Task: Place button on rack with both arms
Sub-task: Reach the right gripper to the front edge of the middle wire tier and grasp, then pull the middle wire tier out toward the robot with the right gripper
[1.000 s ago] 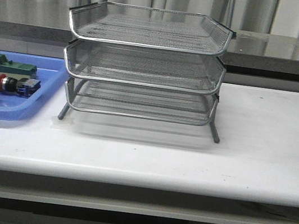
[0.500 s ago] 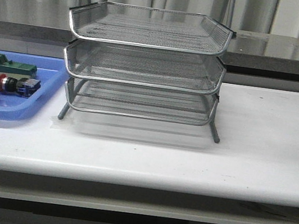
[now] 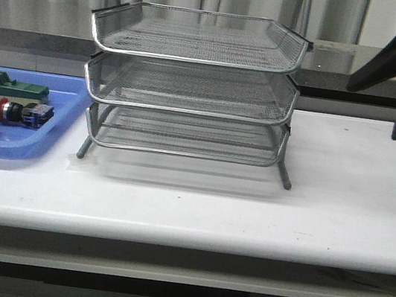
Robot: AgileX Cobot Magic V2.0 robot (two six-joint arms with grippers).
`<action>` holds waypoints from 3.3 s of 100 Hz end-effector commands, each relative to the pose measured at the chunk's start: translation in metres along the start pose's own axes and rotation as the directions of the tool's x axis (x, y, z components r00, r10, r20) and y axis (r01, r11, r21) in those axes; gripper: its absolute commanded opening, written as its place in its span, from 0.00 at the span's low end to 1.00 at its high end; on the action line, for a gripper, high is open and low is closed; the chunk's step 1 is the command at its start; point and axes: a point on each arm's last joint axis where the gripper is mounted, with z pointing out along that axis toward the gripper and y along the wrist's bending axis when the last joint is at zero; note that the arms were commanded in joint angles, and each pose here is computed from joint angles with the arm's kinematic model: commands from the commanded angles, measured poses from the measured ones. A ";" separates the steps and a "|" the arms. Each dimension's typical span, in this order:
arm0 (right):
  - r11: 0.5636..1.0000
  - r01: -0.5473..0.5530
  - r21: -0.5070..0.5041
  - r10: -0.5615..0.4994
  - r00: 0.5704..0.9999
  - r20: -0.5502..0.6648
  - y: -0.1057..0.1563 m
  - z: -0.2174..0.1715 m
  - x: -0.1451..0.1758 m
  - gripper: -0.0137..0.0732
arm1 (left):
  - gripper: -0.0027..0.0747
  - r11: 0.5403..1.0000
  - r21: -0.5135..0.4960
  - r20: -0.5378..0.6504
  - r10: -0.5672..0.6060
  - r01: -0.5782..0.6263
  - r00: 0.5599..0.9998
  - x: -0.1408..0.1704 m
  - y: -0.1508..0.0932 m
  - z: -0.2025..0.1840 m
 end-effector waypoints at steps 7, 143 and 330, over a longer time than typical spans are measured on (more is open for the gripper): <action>0.997 -0.010 -0.079 0.015 0.998 0.063 0.012 0.017 -0.025 0.72 | 0.01 1.000 0.012 0.069 -0.013 0.012 0.998 0.006 0.000 -0.002; 0.969 -0.083 -0.233 0.061 0.993 -0.097 0.010 0.129 -0.068 0.47 | 0.01 1.000 0.012 0.069 -0.013 0.012 0.998 0.006 0.000 -0.002; 0.943 0.191 -0.271 -0.236 0.961 -0.145 0.007 0.020 0.024 0.72 | 0.01 1.000 0.012 0.069 -0.013 0.012 0.998 0.006 0.000 -0.002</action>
